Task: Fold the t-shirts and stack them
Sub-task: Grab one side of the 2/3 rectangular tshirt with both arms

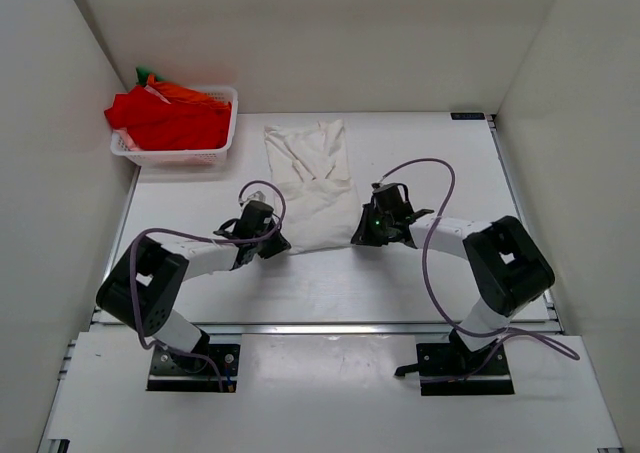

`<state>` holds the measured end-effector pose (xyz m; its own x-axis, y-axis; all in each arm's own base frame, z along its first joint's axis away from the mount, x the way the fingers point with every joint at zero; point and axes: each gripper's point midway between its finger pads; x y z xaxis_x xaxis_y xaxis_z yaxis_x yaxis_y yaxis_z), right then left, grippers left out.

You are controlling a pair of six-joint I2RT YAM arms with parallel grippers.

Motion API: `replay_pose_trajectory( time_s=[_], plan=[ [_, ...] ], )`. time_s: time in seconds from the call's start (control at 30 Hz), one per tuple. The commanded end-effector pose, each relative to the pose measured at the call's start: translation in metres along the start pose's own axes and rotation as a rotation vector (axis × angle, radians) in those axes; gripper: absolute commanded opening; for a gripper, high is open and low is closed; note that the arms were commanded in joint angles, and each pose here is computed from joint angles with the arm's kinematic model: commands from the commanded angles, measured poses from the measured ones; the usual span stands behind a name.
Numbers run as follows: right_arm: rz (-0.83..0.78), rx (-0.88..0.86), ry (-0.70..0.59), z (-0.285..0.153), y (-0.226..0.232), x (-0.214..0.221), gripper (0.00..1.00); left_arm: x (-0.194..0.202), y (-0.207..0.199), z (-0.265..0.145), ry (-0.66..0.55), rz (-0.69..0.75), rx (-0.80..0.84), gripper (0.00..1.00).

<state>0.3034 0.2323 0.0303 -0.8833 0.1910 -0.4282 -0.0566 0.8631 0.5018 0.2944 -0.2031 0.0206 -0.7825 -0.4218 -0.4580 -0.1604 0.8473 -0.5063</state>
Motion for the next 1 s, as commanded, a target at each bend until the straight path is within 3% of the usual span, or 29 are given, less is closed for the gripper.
replay_pose_trajectory(
  time_s=[0.0,0.03,0.2,0.37,0.6,0.73,0.97],
  plan=[
    [-0.013,-0.019,-0.014,0.006,0.015,-0.006,0.0,0.003,-0.002,0.0,-0.004,-0.018,0.009,0.07],
    [-0.012,-0.014,-0.001,0.001,0.012,-0.003,0.0,0.009,0.006,-0.002,0.018,-0.03,-0.013,0.0],
    [-0.067,0.058,0.068,-0.024,0.003,0.045,0.01,0.028,0.026,-0.034,0.072,0.028,-0.095,0.0],
    [-0.128,0.048,0.112,-0.063,0.008,0.092,0.0,0.071,0.055,-0.077,0.153,0.091,-0.15,0.0],
    [-0.2,-0.041,0.177,-0.101,0.039,0.133,0.0,0.075,0.03,-0.117,0.066,0.018,0.029,0.0],
    [-0.206,-0.084,0.165,-0.117,0.054,0.112,0.0,0.041,-0.006,-0.135,-0.012,0.049,0.122,0.0],
    [-0.253,-0.154,0.05,-0.131,0.077,-0.002,0.0,-0.076,-0.047,-0.144,-0.231,0.001,0.189,0.01]
  ],
)
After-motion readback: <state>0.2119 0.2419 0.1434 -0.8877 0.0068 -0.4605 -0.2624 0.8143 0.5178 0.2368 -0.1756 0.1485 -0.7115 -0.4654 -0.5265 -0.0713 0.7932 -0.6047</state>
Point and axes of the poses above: each gripper's point midway between its finger pads, its own z axis out along the fingers, its own y axis along the line the jaws close on, x = y × z, and after that the axes turned 1 degree about z, right-handed
